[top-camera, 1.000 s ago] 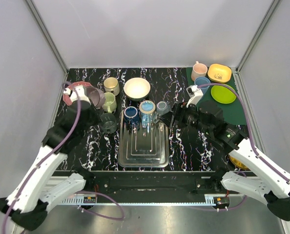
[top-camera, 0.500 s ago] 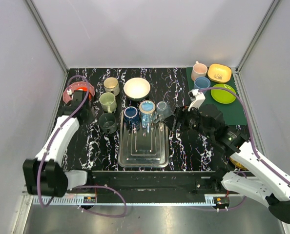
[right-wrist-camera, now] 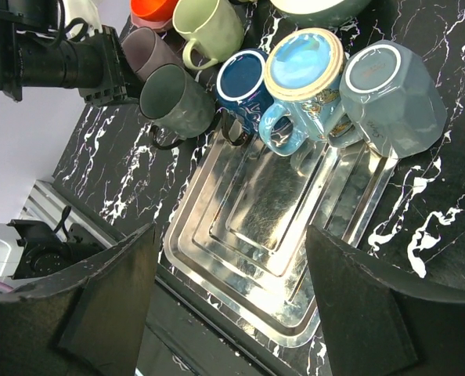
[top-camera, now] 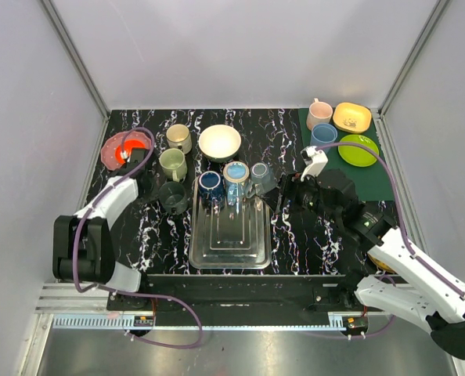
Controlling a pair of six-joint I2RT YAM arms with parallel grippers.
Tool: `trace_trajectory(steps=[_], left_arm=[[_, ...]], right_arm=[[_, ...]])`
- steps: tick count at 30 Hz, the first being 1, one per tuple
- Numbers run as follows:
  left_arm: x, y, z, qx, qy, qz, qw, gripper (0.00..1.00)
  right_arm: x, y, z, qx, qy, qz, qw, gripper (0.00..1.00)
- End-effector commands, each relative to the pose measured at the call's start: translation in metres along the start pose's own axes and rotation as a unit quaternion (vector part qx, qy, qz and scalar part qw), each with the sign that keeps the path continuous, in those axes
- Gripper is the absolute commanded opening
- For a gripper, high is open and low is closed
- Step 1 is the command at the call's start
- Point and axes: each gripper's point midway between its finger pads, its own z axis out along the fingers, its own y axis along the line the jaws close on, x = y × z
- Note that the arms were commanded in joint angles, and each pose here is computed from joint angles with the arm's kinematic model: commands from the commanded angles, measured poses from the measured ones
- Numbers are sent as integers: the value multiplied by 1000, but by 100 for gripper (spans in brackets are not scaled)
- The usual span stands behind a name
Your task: Turn the mug right side up
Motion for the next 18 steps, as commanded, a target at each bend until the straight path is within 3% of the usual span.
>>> trace_trajectory(steps=[1,6,11,16,18], left_arm=[[-27,-11,8,14,-45,-22,999,7],[-20,-9,15,11,-30,-24,999,22],[-22,-1,4,0,-32,-25,999,49],[-36,20,-48,-10,-89,-30,996,69],[-44,25,-79,7,-132,-43,990,84]], right_arm=[[-8,1,1,1,-18,-10,1000,80],[-3,-1,9,4,-5,-10,1000,80],[1,-9,19,28,4,-3,1000,80],[12,-40,37,106,24,-14,994,79],[10,-53,41,151,36,-32,987,79]])
